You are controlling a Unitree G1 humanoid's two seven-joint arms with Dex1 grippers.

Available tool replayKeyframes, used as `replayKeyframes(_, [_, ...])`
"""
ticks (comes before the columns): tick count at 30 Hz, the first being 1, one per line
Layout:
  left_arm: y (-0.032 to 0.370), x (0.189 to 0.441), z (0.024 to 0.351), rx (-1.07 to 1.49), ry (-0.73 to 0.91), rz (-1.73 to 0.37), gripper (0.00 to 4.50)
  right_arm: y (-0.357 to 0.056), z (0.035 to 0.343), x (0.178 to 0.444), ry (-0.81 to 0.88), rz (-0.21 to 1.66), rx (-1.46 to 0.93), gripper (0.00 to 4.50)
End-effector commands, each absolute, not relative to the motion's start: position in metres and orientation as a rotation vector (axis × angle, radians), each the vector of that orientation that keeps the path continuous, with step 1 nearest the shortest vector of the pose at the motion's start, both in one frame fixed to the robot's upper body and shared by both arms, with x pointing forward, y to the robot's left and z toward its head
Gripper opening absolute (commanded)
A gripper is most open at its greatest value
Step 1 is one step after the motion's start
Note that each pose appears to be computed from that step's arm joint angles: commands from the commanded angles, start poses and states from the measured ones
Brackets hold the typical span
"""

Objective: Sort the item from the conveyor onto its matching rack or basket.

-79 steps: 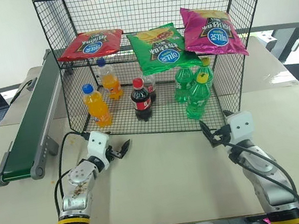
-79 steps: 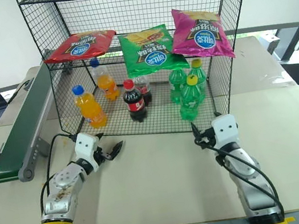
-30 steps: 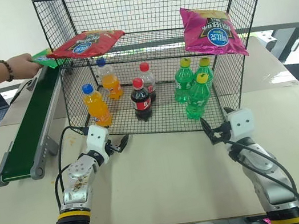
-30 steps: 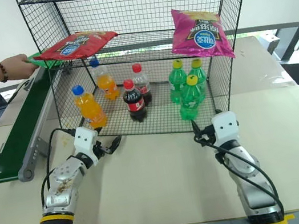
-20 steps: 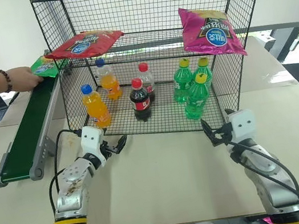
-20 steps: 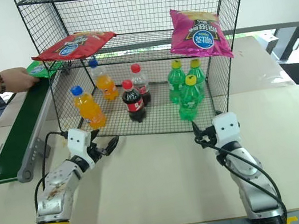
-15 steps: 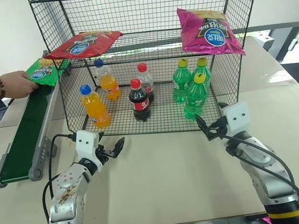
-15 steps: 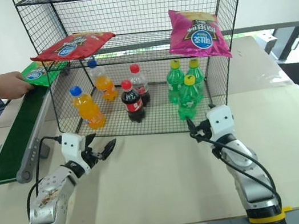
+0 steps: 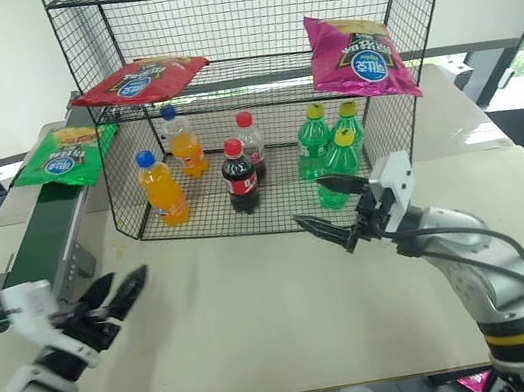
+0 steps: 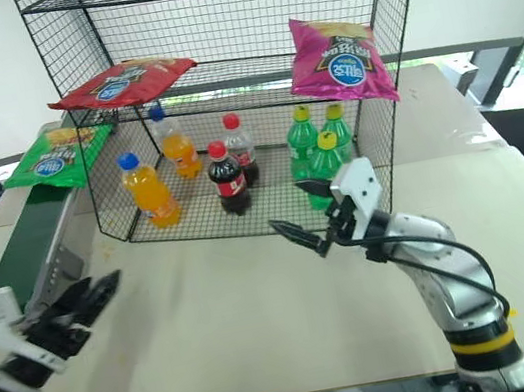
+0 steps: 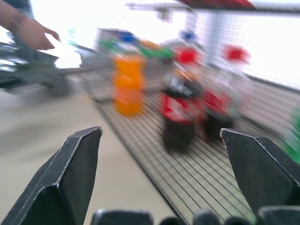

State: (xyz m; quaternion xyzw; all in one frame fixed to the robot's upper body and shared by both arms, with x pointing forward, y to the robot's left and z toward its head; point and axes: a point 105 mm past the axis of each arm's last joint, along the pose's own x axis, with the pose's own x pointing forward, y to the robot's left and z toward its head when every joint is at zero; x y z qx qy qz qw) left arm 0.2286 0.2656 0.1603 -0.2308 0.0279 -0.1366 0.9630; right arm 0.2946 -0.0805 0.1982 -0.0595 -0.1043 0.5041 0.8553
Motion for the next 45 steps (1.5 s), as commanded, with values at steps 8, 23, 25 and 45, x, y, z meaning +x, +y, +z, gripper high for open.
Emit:
replayKeyframes(8, [0.317,0.194,0.172,-0.999,-0.085,-0.03,4.45,-0.025,0.252,0.267,-0.415,1.437,-0.066,4.5])
replayKeyframes(23, [0.352,0.177,0.154,-1.212,-0.293,0.165,4.45,-0.014,0.264,0.245,-0.414,1.694,-0.069,4.5])
replayKeyframes(25, [0.352,0.177,0.154,-1.216,-0.297,0.169,4.45,-0.014,0.265,0.245,-0.417,1.7,-0.071,4.5])
replayKeyframes(45, [0.368,0.182,0.139,-1.19,-0.261,0.217,4.45,-0.013,0.274,0.25,-0.432,1.665,-0.082,4.5])
